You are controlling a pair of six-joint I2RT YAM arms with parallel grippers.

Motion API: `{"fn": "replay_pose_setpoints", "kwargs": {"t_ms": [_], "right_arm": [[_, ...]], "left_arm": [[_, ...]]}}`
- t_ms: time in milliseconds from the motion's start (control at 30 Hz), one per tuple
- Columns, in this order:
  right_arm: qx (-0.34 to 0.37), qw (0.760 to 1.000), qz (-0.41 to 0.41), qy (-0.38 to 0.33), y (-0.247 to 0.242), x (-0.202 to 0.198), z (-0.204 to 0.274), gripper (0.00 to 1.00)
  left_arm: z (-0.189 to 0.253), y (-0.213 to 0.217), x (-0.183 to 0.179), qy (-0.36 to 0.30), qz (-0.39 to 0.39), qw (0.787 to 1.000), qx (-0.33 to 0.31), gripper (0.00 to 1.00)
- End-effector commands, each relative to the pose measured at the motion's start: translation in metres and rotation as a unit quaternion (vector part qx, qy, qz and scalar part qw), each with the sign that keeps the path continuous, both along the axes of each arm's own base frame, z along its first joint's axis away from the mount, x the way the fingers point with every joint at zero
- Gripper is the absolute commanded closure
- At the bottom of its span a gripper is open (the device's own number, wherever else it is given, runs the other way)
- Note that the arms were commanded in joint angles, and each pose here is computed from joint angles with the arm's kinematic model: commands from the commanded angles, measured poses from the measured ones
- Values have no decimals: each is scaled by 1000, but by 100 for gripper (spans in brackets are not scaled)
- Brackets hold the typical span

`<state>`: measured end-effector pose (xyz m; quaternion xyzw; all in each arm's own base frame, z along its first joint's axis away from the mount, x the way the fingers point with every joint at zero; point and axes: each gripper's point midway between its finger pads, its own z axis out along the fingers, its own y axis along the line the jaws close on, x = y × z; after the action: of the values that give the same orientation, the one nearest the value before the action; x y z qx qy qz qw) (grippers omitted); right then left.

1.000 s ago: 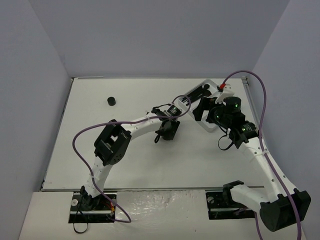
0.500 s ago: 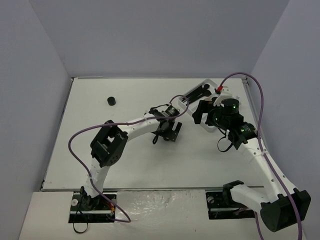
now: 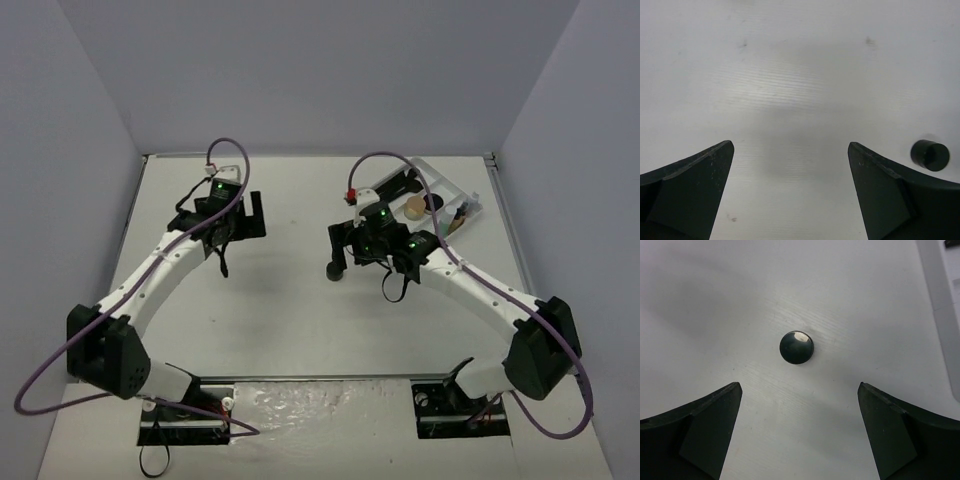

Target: Organize the makeup

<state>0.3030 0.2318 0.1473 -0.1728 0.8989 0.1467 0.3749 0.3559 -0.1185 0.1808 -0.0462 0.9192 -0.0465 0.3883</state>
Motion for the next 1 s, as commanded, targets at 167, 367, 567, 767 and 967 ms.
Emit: {"fn": "replay_pose_setpoints", "kwargs": {"t_ms": [167, 367, 567, 767, 967], "right_arm": [[-45, 999, -12, 3, 35, 31, -47, 11], [-67, 998, -8, 21, 48, 40, -78, 17], [-75, 997, -8, 29, 55, 44, -92, 26], [-84, 996, -14, 31, 55, 45, -99, 38], [-95, 995, -31, 20, 48, 47, -97, 62]], "left_arm": [[5, 95, -48, -15, 80, 996, 43, 3], [-10, 114, -64, -12, 102, 993, 62, 3], [-9, 116, -55, -22, 108, 992, 64, 3], [-8, 116, -51, -24, 108, 992, 62, 3], [-8, 115, -49, -26, 104, 993, 59, 3]]}}
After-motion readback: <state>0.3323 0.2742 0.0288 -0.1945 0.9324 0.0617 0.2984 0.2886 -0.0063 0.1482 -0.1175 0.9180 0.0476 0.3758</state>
